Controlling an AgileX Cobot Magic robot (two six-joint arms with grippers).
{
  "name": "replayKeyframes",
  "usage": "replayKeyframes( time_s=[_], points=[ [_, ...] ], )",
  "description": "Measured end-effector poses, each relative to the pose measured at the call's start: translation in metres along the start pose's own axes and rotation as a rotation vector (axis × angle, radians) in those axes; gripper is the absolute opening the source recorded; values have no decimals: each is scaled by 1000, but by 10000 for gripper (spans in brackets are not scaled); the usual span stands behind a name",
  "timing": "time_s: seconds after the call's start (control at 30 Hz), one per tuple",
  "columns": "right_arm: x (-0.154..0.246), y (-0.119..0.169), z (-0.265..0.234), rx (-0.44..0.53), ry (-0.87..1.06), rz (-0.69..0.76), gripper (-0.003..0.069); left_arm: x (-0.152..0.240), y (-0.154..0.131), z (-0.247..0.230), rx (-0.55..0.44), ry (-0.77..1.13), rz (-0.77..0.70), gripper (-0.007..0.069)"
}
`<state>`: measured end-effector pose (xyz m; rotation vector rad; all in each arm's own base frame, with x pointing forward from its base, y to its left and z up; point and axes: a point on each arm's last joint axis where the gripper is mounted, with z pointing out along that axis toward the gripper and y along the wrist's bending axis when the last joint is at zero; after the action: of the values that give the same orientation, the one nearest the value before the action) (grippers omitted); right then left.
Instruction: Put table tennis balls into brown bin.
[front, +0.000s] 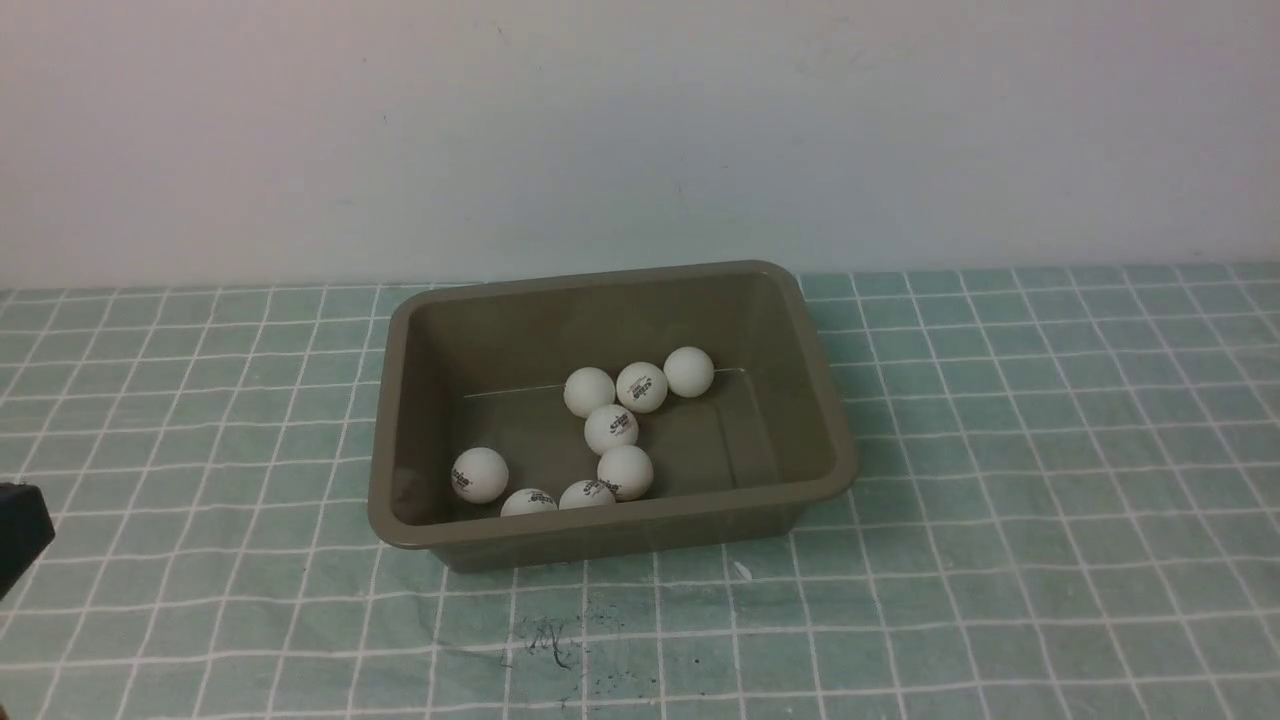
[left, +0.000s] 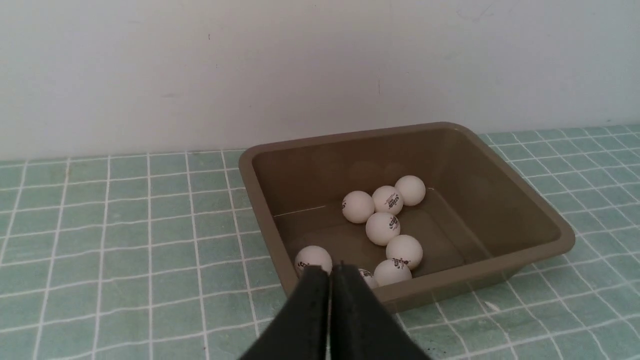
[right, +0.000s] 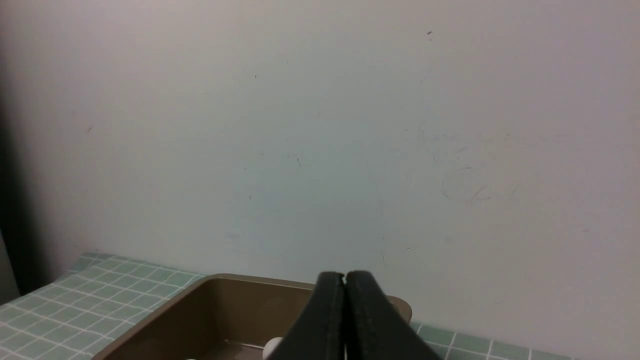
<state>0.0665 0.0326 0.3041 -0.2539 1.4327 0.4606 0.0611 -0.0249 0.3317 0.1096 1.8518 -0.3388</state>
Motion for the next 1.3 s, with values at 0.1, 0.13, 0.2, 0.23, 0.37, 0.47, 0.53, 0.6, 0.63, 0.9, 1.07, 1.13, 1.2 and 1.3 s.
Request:
replayKeyframes(
  time_s=[0.1,0.13,0.2,0.23,0.37,0.47,0.53,0.6,0.63,0.9,1.07,1.13,1.2,1.3],
  points=[
    [0,0,0,0,0,0,-13,0,0,0,-2,1,4,-5],
    [0,0,0,0,0,0,-13,0,0,0,-2,1,4,-5],
    [0,0,0,0,0,0,-13,0,1,0,-16,4,39,-5],
    [0,0,0,0,0,0,-13,1,3,0,-28,7,66,-5],
    [0,0,0,0,0,0,-13,7,6,0,-61,18,126,-5],
    [0,0,0,0,0,0,-13,25,13,0,-104,20,151,-5],
    [0,0,0,0,0,0,-13,44,18,1,-133,20,156,-5],
    [0,0,0,0,0,0,-13,70,25,5,-170,19,179,-5],
    [0,0,0,0,0,0,-13,77,27,6,-180,19,186,-5],
    [0,0,0,0,1,0,-13,155,45,27,-214,102,215,-5],
    [1,0,0,0,3,0,-13,152,45,29,-219,24,222,-5],
    [1,0,0,1,5,0,-13,152,45,29,-219,24,222,-5],
    [1,0,0,1,6,0,-13,152,45,29,-219,24,222,-5],
    [1,0,0,1,6,0,-13,152,45,29,-219,24,222,-5]
  ],
)
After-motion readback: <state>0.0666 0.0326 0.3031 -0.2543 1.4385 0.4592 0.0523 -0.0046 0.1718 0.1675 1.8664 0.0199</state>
